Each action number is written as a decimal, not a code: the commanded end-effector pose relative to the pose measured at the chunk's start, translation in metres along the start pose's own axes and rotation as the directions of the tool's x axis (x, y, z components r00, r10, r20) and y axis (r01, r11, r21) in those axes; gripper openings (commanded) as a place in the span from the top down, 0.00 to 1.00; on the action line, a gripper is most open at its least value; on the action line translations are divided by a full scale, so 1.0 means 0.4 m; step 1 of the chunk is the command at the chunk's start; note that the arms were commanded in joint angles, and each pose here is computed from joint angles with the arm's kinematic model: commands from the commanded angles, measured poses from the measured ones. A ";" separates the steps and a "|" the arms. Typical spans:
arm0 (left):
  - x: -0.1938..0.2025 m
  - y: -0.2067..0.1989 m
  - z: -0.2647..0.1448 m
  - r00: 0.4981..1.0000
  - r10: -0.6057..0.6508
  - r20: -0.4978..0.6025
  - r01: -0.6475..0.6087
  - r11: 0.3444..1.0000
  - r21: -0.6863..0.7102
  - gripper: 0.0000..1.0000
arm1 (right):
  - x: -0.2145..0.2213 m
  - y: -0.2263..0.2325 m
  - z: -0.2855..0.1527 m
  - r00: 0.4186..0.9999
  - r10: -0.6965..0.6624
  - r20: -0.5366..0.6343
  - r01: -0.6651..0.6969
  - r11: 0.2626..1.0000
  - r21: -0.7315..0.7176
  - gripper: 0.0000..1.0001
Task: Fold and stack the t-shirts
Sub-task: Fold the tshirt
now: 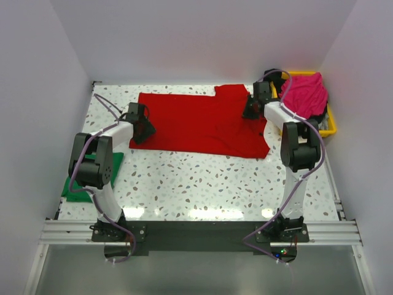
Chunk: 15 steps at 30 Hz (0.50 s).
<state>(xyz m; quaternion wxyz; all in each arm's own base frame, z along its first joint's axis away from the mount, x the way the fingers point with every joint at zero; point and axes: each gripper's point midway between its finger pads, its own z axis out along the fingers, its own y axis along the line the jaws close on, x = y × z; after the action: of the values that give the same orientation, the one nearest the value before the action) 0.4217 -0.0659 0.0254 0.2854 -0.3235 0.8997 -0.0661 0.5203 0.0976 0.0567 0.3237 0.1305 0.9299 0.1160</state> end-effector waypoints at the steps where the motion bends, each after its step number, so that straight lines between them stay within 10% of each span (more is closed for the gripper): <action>1: 0.004 -0.001 0.003 1.000 -0.019 0.008 0.019 1.000 -0.001 0.39 | -0.095 0.034 -0.069 0.995 -0.011 0.099 0.013 1.000 -0.018 0.90; 8: -0.008 -0.024 -0.011 1.000 -0.019 0.016 0.019 0.999 0.033 0.39 | -0.071 0.012 -0.068 0.997 -0.019 0.072 0.017 1.000 0.019 0.82; 15: -0.069 -0.100 -0.056 0.998 -0.022 0.062 0.013 0.990 0.141 0.39 | -0.074 0.034 -0.169 0.992 -0.013 0.122 0.009 0.999 0.035 0.23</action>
<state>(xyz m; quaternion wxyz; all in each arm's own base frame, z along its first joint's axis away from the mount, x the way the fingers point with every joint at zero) 0.4231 -0.0685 0.0271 0.2855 -0.3251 0.8985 -0.0739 0.5081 0.0876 0.0668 0.3218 0.1385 0.9325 0.0878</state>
